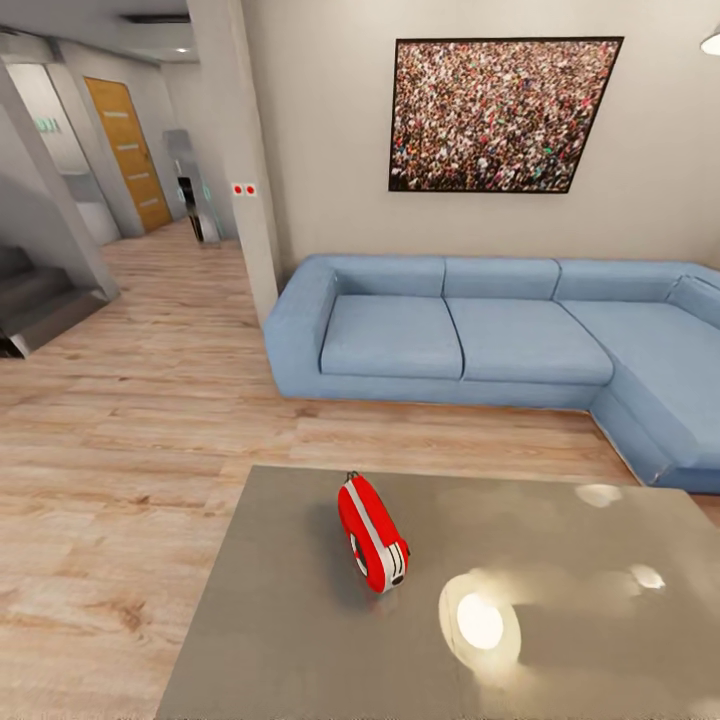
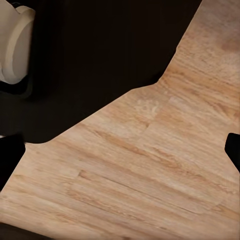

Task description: Turn on the radio receiver that's on the table in the living room.

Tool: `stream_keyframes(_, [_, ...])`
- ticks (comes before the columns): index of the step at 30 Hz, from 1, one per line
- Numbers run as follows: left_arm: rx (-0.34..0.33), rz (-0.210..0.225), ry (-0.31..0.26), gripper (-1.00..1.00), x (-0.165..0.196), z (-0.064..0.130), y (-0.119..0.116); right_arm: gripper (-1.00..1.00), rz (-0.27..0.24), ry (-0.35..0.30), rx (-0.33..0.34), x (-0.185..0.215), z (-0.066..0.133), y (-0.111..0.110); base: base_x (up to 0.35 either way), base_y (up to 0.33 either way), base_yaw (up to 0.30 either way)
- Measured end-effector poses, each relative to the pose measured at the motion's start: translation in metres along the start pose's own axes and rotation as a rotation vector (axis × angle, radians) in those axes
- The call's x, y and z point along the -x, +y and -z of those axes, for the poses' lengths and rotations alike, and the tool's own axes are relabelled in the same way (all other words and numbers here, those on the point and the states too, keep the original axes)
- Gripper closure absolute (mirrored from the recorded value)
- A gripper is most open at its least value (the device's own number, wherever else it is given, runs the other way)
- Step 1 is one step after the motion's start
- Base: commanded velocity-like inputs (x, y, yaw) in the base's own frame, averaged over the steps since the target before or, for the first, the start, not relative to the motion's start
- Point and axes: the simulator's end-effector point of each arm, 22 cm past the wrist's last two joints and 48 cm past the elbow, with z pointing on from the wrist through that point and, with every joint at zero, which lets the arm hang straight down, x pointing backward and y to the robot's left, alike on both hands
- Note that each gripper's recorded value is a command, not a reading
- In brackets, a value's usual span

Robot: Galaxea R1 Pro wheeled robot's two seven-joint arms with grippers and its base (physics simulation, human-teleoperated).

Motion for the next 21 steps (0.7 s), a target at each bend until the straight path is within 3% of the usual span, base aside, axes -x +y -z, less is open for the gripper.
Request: stream_keyframes(21, [0.004,0.000,0.034,-1.00,-0.013,0.001,0.002,-1.00,-0.001,0.032,0.014,-0.012,0.000,0.005,0.000,0.000,0.000])
